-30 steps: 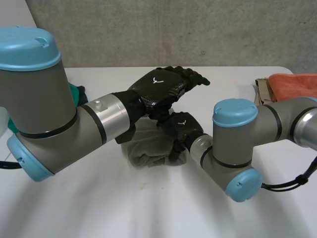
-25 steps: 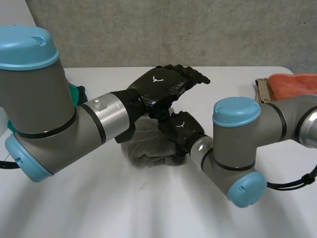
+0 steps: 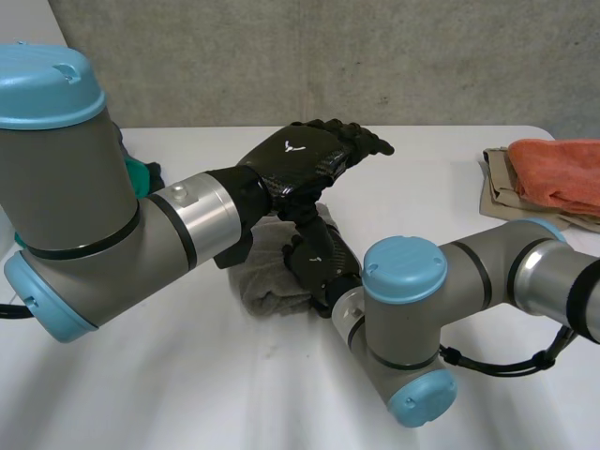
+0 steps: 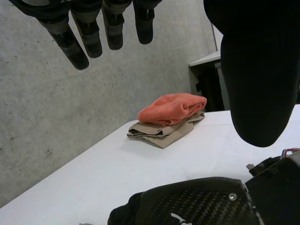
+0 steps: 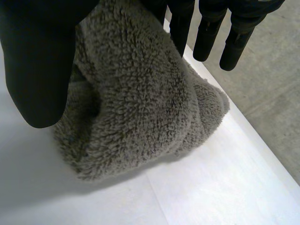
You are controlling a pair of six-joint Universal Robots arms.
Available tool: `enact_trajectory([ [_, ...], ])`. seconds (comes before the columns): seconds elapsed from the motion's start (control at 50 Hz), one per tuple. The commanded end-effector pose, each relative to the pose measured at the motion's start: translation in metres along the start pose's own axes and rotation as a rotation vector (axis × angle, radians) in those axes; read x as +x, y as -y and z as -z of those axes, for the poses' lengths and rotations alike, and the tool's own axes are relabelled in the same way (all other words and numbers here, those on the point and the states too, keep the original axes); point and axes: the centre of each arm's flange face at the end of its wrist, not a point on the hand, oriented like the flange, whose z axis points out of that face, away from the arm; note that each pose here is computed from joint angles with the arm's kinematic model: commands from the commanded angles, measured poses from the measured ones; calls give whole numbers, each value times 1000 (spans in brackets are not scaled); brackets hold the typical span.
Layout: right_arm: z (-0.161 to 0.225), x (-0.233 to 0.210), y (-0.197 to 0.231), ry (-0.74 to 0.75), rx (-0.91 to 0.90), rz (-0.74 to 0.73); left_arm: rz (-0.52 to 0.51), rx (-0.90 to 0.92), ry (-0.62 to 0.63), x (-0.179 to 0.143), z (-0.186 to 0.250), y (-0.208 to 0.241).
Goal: Fold the laundry.
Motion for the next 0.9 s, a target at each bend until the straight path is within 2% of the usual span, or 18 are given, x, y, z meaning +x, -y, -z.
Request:
enact_trajectory([
  [0.02, -10, 4, -2, -71, 32, 24, 12, 1, -4, 0, 0, 0],
  [0.2, -29, 16, 4, -160, 145, 17, 24, 8, -1, -1, 2, 3],
  [0.34, -37, 22, 3, -157, 161, -37, 31, 10, 7, -4, 3, 4],
  [0.54, -44, 71, 28, -248, 253, -138, 29, 29, 22, -10, 6, 11],
  [0.64, -47, 121, 45, -356, 317, -144, 24, 56, 40, -14, 11, 21],
  [0.74, -45, 201, 68, -527, 430, -166, 26, 105, 63, -18, 19, 38],
  [0.84, -36, 284, 66, -717, 491, -179, 49, 148, 77, -21, 25, 49],
  [0.86, -31, 312, 58, -786, 496, -186, 59, 155, 79, -22, 25, 50],
  [0.9, -24, 339, 49, -848, 504, -198, 70, 158, 80, -23, 25, 50],
])
